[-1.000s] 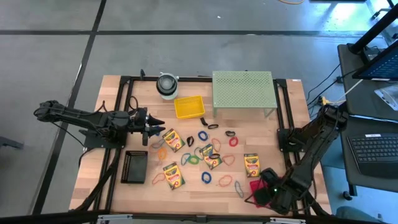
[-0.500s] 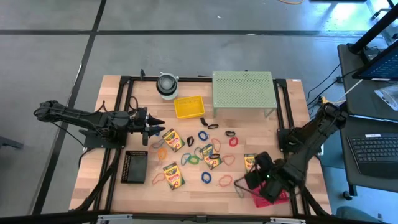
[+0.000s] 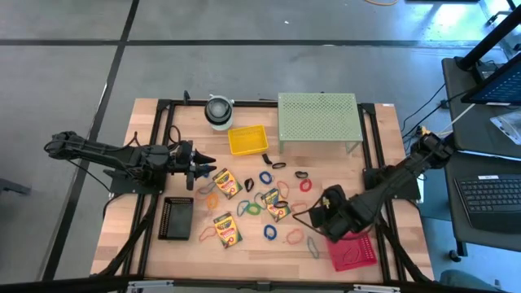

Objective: Pick & Place Office Desk Supplies
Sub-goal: Put the crayon box into the yellow bin

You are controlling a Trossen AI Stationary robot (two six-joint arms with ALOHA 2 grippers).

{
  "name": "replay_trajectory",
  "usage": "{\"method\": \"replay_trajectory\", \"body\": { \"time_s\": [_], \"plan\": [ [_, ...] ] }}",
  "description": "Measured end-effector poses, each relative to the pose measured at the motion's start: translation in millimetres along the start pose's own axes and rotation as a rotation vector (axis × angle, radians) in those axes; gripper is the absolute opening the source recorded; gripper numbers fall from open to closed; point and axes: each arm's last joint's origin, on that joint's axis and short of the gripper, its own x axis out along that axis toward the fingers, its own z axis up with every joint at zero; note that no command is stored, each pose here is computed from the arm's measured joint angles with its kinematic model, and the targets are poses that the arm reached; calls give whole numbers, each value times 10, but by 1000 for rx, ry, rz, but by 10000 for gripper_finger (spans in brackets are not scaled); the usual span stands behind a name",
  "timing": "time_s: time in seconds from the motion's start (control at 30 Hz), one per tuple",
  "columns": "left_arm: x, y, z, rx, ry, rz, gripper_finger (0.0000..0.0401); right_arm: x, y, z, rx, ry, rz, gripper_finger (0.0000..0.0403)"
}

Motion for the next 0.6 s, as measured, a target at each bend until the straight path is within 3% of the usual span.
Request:
{"method": "replay_trajectory", "body": {
  "time_s": [0.2, 0.43, 0.6],
  "plan": [
    [0, 0, 0, 0, 0, -1, 148, 121, -64, 76, 37, 3, -69, 264],
    [0, -1, 0, 0, 1, -2, 148, 420, -160, 32, 99, 183, -102, 357],
    [0, -1, 0, 0, 1, -2, 148, 512, -189, 66, 128, 226, -120, 396]
  ]
}}
